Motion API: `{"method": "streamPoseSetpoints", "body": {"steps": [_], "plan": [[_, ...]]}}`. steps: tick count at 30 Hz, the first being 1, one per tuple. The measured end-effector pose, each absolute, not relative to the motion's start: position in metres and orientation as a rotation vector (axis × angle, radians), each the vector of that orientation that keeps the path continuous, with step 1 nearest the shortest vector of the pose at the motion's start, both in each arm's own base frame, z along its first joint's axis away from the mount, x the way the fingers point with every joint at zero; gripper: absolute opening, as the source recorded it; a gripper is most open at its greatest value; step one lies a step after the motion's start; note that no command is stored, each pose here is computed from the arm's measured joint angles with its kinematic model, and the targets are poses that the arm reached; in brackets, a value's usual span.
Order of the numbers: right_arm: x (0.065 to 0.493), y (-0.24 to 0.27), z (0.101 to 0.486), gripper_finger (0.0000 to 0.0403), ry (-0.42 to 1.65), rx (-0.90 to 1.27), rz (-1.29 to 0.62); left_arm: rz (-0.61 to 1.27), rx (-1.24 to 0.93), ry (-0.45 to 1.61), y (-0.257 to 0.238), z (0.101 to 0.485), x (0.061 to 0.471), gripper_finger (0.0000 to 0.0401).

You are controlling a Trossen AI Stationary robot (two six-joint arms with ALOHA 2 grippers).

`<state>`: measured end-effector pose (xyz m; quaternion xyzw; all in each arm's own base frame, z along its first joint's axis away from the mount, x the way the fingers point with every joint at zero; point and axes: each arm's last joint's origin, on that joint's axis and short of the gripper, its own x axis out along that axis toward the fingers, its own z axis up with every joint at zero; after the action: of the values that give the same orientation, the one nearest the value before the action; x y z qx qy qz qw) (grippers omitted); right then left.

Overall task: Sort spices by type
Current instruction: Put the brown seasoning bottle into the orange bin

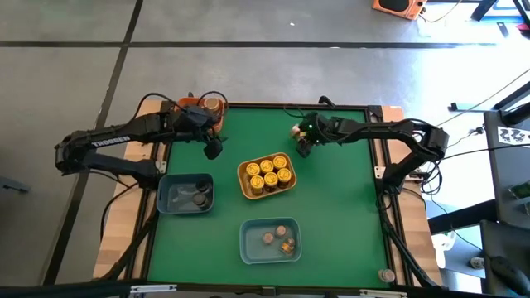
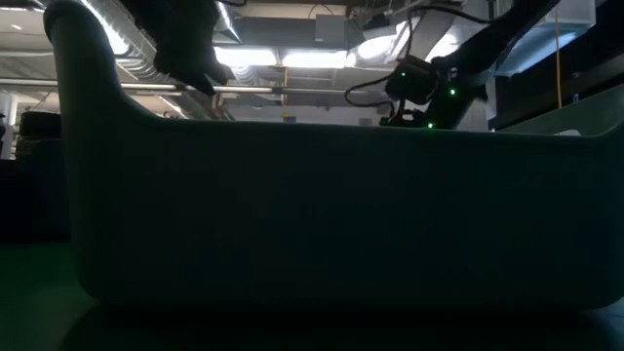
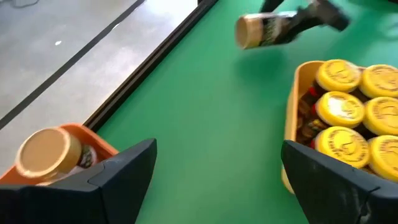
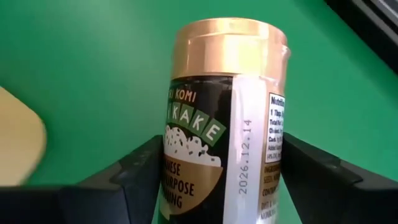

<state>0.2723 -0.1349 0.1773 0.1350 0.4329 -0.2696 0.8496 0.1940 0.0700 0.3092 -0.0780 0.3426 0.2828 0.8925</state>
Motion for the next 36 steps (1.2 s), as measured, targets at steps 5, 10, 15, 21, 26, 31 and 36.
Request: {"method": "streamPoseSetpoints", "body": {"steps": [5, 10, 15, 21, 26, 31, 36], "plan": [[0.272, -0.134, 0.163, 0.028, 0.649, 0.238, -0.549, 0.534, -0.147, 0.683, 0.059, 0.311, 0.199, 0.0343], [0.265, -0.131, 0.152, 0.0279, 0.383, 0.192, -0.534, 0.491, -0.132, 0.626, 0.052, 0.306, 0.207, 0.0343], [0.264, -0.128, 0.135, 0.0282, 0.327, 0.163, -0.524, 0.468, -0.127, 0.583, 0.048, 0.292, 0.214, 0.0343], [0.276, -0.122, 0.126, 0.0279, 0.242, 0.09, -0.478, 0.466, -0.139, 0.512, 0.049, 0.28, 0.221, 0.0343], [0.284, -0.113, 0.137, 0.0282, 0.177, 0.051, -0.388, 0.491, -0.136, 0.523, 0.058, 0.267, 0.234, 0.0343], [0.292, -0.112, 0.146, 0.028, 0.136, 0.033, -0.294, 0.476, -0.118, 0.557, 0.069, 0.253, 0.248, 0.0343], [0.296, -0.113, 0.15, 0.0285, 0.123, 0.02, -0.279, 0.438, -0.144, 0.488, 0.079, 0.262, 0.258, 0.0343]]}}
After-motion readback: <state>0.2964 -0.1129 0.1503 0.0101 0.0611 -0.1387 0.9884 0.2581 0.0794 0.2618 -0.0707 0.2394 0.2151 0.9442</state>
